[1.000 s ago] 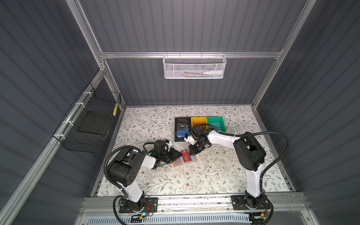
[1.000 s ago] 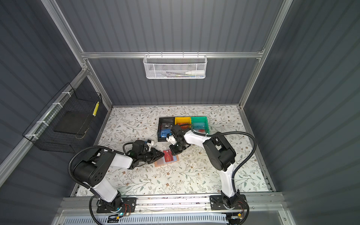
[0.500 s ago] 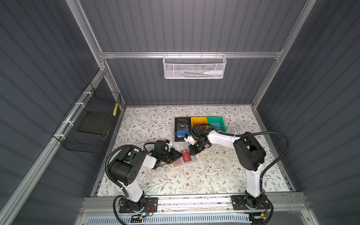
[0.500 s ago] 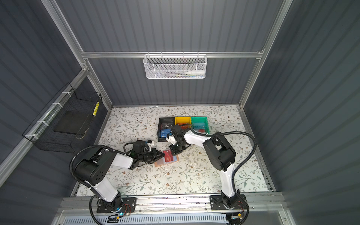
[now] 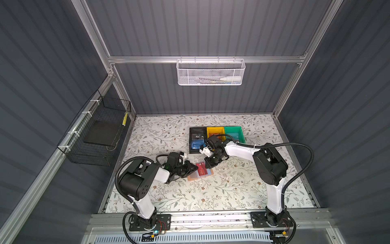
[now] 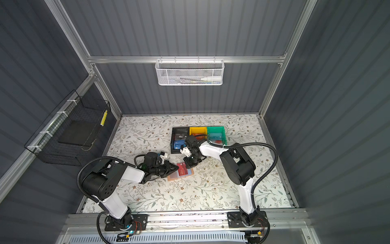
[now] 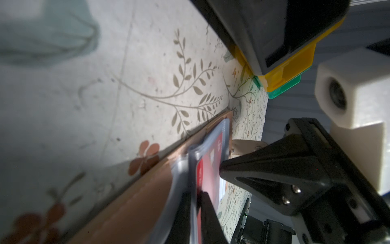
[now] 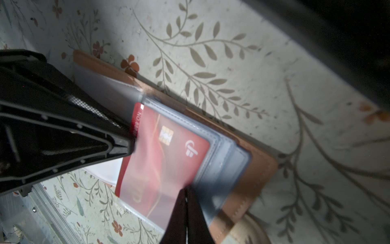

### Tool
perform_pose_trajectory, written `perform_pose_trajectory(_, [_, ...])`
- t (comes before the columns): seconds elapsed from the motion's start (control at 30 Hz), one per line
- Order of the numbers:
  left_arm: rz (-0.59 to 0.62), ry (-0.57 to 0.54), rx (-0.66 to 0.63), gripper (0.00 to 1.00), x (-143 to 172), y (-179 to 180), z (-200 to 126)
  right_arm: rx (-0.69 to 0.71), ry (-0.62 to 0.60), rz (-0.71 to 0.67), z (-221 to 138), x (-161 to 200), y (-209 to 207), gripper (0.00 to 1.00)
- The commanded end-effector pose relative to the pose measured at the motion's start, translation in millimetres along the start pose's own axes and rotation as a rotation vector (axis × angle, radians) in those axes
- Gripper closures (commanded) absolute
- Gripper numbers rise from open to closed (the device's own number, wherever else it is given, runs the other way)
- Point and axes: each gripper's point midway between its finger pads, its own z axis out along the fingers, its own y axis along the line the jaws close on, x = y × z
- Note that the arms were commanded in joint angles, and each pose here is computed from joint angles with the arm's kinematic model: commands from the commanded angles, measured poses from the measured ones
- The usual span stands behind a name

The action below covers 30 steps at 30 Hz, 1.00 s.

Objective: Take the credit cards out of the card holder
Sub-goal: Take out the credit card from the card slot.

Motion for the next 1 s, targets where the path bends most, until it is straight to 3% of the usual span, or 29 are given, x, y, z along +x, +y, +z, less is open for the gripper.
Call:
perform_pose_trajectory(0.0, [-0.032,0.028,-0.033,0.9,7,9,6,-0.001,0.085,0.03,14,19,-2,0.93])
perform_pose_trajectory(0.43, [-0.044,0.054,-0.055,0.97,17,20,5,0.0,0.097,0.033,15,21,-4,0.93])
perform_pose_trajectory(0.97, [-0.076,0.04,-0.122,0.97,19,41,-25,-0.012,0.104,0.046,18,26,-4,0.92])
